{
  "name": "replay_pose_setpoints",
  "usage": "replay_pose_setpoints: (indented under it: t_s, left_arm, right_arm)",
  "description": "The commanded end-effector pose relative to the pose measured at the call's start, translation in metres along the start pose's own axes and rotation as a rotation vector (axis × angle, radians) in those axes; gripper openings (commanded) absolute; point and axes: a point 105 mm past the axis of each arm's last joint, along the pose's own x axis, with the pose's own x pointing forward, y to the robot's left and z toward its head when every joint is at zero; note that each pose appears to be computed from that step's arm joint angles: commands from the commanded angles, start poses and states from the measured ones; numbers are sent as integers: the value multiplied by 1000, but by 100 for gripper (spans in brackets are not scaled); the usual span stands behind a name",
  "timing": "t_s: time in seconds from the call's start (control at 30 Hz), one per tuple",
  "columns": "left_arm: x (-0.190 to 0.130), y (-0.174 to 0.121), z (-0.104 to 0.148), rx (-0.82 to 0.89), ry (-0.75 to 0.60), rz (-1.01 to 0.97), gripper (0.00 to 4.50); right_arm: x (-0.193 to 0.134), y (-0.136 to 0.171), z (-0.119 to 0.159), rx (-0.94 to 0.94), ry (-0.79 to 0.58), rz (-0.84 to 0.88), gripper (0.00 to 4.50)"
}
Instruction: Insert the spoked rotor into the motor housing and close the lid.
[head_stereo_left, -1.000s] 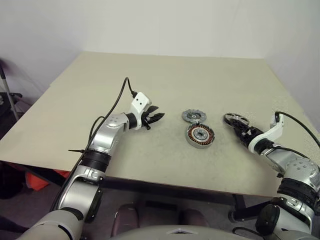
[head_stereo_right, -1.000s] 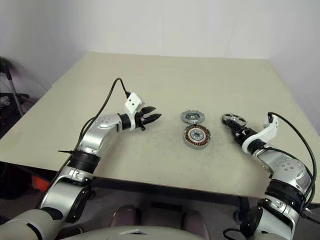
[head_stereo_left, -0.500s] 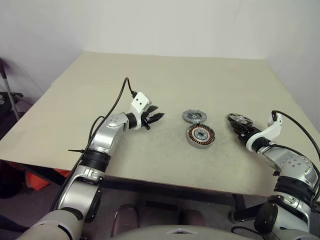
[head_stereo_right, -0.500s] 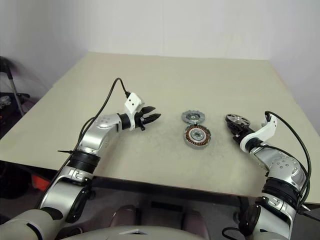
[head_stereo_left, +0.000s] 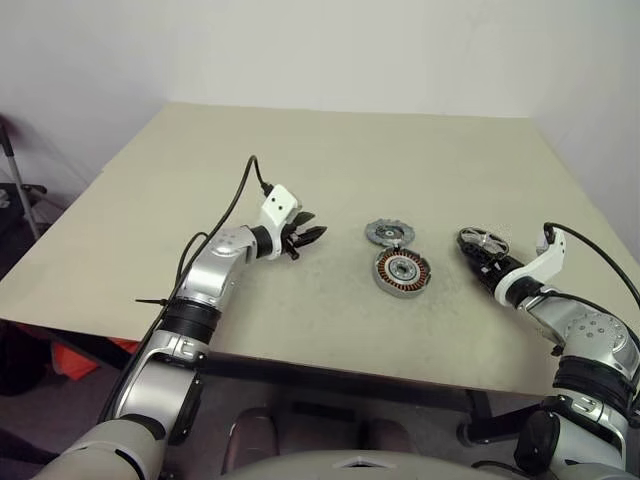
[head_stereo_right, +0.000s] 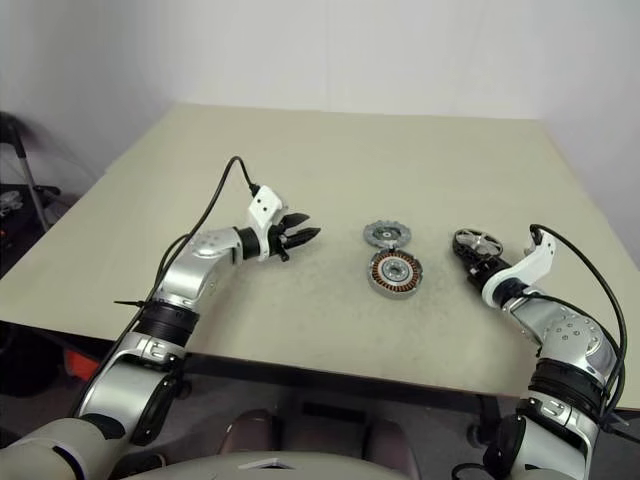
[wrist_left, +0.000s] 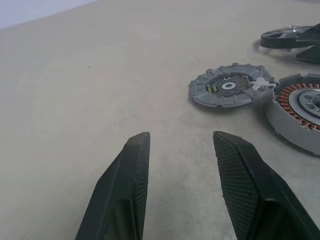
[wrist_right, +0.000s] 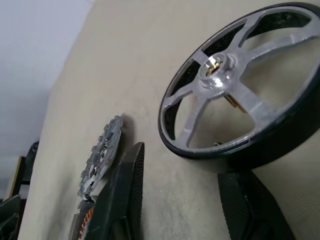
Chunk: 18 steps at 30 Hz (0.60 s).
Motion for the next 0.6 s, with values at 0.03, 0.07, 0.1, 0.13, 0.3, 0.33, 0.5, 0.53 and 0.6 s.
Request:
replay_pose_setpoints:
  t_s: [0.03,0.07,0.1,0.13,0.3,0.33,0.5,0.53,0.6]
  left_arm:
    - [1,3,17,51,-40,5,212]
    - [1,3,17,51,-39,5,212]
    - [0,3,16,51,-39,5,212]
    - [1,3,16,51,-38,4,212]
    - [0,2,14,55,-31,2,212]
    - [0,2,14,55,-30,1,212]
    - [1,1,13,58,-26,-2,212]
    - [1,1,13,59,-25,-3,212]
    - [1,1,12,60,-24,-3,212]
  right_arm:
    - [-6,-5,16,11,-59,-33,228]
    - [-7,-9,18,28,-71,-50,228]
    - [-7,-13,21,44,-85,-65,228]
    - [-8,-16,24,59,-97,-77,228]
    - [-11,-17,35,119,-135,-66,228]
    - [-12,-17,37,134,-142,-64,228]
    - [-12,-20,42,220,-171,-73,228]
    - [-12,-21,42,227,-175,-78,228]
    - [-12,-19,42,221,-169,-70,228]
